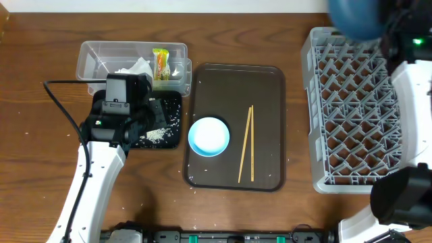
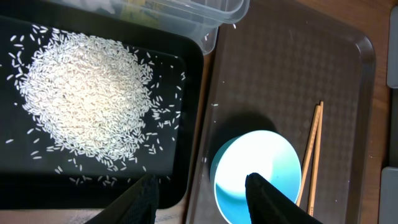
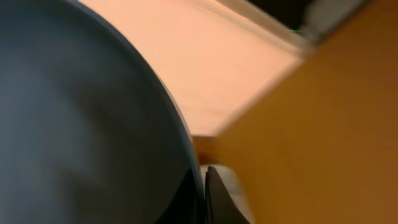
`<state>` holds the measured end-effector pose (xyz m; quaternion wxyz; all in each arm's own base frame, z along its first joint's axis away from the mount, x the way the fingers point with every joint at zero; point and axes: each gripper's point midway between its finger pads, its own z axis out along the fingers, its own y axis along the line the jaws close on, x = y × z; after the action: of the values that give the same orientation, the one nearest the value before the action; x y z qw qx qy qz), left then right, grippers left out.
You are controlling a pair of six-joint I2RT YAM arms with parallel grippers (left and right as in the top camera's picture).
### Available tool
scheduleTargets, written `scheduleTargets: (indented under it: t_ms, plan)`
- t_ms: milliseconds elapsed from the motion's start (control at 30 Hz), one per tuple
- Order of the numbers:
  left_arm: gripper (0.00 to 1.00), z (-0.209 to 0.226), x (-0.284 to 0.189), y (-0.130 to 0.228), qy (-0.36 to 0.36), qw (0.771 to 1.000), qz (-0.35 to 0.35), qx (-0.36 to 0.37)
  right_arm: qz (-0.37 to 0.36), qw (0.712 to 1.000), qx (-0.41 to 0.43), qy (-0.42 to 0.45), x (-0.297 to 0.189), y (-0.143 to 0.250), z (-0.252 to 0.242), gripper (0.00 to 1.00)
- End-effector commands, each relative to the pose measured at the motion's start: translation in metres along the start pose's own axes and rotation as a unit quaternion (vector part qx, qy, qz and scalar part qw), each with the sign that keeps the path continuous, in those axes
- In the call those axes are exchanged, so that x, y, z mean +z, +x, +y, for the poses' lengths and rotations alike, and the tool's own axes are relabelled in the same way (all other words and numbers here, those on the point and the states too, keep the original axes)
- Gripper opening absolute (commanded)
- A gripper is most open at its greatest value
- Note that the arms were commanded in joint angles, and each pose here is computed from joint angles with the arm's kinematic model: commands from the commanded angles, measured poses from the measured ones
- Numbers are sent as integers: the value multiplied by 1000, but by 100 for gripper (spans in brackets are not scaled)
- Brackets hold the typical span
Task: Sort waste into correct bins and load items into the dishwasher rack
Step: 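Lift the blue plate with the right gripper and place it in the rack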
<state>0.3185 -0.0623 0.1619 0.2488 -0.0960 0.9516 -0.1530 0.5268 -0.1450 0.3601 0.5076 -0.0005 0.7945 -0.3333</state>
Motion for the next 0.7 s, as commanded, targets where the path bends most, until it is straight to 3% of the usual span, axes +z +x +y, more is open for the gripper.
scheduleTargets:
  t_ms: [0,267,400,667]
  plan:
    - [49,3,0,-3,-8,1000,-5,6,49,988,-96,113,11,22,-64,1]
    - [49,3,0,-3,-8,1000,-5,6,118,948,-155,251,34,65,-152,1]
    - [49,3,0,-2,-9,1000,-2,6,166,926,-197,275,50,95,-168,1]
    - [49,2,0,-4,-7,1000,-7,6,195,913,-219,284,78,132,-175,1]
